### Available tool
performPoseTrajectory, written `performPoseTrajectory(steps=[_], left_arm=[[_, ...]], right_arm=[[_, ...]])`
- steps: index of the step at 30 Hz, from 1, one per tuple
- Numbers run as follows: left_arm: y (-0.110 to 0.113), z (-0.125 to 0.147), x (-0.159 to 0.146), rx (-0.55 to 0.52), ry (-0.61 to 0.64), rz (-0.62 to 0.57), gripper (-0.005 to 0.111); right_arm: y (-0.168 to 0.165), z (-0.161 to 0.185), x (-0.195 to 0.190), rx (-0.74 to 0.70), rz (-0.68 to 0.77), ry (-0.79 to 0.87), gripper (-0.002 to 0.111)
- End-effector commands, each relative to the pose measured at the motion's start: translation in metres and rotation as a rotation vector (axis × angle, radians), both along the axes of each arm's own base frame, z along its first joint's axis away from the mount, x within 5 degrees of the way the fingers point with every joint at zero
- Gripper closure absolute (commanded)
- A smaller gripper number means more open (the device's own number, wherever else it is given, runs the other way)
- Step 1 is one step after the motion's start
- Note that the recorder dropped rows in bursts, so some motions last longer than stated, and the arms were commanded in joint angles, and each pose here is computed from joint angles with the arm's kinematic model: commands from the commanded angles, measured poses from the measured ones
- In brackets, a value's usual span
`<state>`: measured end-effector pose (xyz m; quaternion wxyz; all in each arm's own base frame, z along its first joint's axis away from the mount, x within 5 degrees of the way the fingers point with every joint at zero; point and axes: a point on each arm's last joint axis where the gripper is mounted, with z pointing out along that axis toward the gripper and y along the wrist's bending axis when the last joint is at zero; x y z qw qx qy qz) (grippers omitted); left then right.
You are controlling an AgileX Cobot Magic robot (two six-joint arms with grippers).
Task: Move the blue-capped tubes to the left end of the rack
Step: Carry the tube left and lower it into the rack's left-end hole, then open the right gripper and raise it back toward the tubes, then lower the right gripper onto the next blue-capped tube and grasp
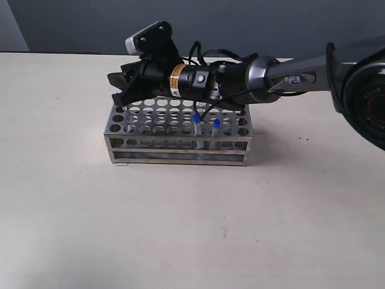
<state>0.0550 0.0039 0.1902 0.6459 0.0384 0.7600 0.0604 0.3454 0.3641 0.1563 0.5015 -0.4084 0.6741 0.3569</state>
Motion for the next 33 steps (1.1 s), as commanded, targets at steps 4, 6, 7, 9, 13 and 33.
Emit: performPoseTrajectory(steps=[4, 6, 7, 9, 13, 33], left_arm=[[-0.001, 0.002, 0.0, -0.006, -0.011, -0.009, 0.106], [-0.001, 0.002, 0.0, -0.006, -0.011, -0.009, 0.106], [-0.001, 0.002, 0.0, -0.006, -0.011, -0.009, 0.106], [-0.001, 0.002, 0.0, -0.006, -0.011, -0.009, 0.106], [-0.001, 0.002, 0.0, -0.006, -0.011, -0.009, 0.106], [-0.001, 0.002, 0.0, -0.006, -0.011, -0.009, 0.106]], right_arm=[[-0.047, 0.092, 0.01, 0.021, -0.04, -0.125, 0.07], [-0.066, 0.104, 0.013, 0.007, -0.064, -0.13, 0.07], [-0.079, 0.108, 0.015, -0.001, -0.082, -0.128, 0.07], [-0.096, 0.105, 0.016, -0.008, -0.093, -0.11, 0.07], [-0.126, 0.076, 0.011, -0.001, -0.07, -0.019, 0.07], [-0.142, -0.003, 0.002, -0.101, -0.094, 0.076, 0.07]])
